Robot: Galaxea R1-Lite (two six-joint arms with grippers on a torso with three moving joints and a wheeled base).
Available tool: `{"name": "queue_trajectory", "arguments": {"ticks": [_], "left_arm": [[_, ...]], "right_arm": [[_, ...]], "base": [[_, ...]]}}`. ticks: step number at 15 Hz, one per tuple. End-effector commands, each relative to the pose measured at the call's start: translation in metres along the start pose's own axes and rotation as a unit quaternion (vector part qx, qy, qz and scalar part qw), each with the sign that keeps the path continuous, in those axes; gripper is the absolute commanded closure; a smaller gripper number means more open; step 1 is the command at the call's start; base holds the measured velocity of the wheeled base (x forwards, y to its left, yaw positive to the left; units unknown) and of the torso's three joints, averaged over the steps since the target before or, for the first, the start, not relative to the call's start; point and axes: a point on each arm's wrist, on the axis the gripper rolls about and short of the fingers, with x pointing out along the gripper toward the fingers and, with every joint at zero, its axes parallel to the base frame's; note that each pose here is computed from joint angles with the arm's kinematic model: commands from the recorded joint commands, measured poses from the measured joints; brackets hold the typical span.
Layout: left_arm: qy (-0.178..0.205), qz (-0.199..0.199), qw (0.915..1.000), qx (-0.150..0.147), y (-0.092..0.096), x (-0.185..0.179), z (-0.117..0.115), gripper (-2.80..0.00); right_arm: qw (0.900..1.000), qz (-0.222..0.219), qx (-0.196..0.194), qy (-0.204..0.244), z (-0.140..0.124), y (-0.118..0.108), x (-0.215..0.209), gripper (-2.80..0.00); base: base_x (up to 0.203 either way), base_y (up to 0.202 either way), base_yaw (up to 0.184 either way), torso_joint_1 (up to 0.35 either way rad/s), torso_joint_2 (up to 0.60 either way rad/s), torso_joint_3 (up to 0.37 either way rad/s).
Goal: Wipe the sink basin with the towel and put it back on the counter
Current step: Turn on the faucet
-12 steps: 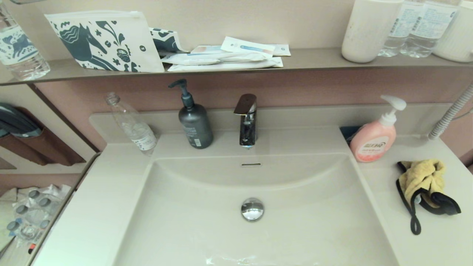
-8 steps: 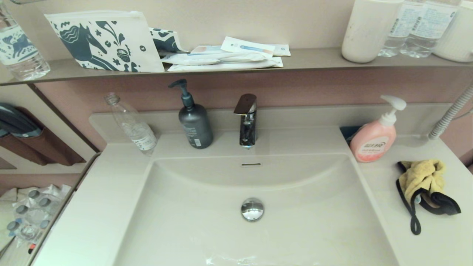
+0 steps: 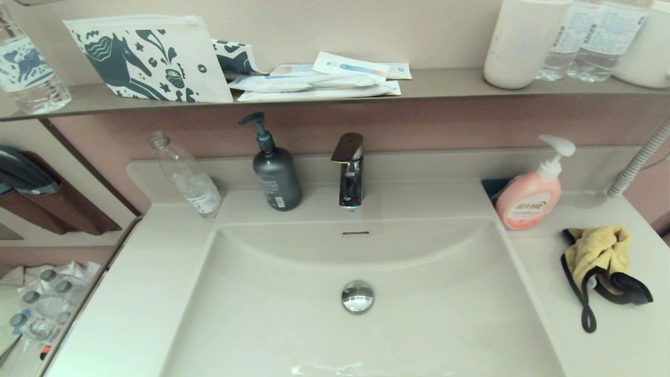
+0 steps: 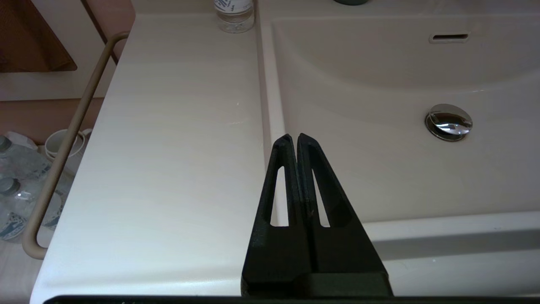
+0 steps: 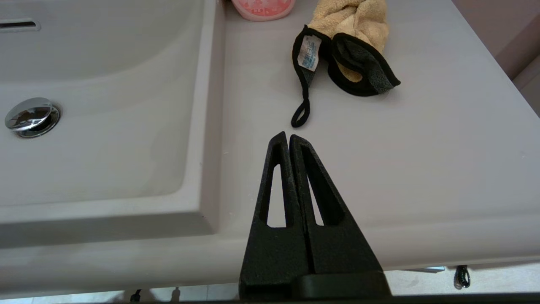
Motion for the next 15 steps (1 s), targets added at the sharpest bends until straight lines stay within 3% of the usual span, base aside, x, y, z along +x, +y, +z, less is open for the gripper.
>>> {"name": "queue_trajectory", "arguments": {"ticks": [1,12,15], "left_arm": [[0.0,0.0,1.0,0.0,0.0,0.0,0.0,0.0],[0.0,0.0,1.0,0.006,0.0,0.0,0.0,0.0],[-0.038,-0.002,0.9993,-0.003,0.0,-0.006,0.019,0.0]], "right_arm": [[1.0,0.0,0.0,0.001,0.0,0.0,0.0,0.0],[1.0,0.0,0.0,0.001,0.0,0.0,0.0,0.0],[1.0,0.0,0.0,0.001,0.0,0.0,0.0,0.0]], "base": [[0.0,0.0,0.0,0.0,0.0,0.0],[0.0,0.0,0.0,0.0,0.0,0.0],[0.0,0.0,0.0,0.0,0.0,0.0]]}}
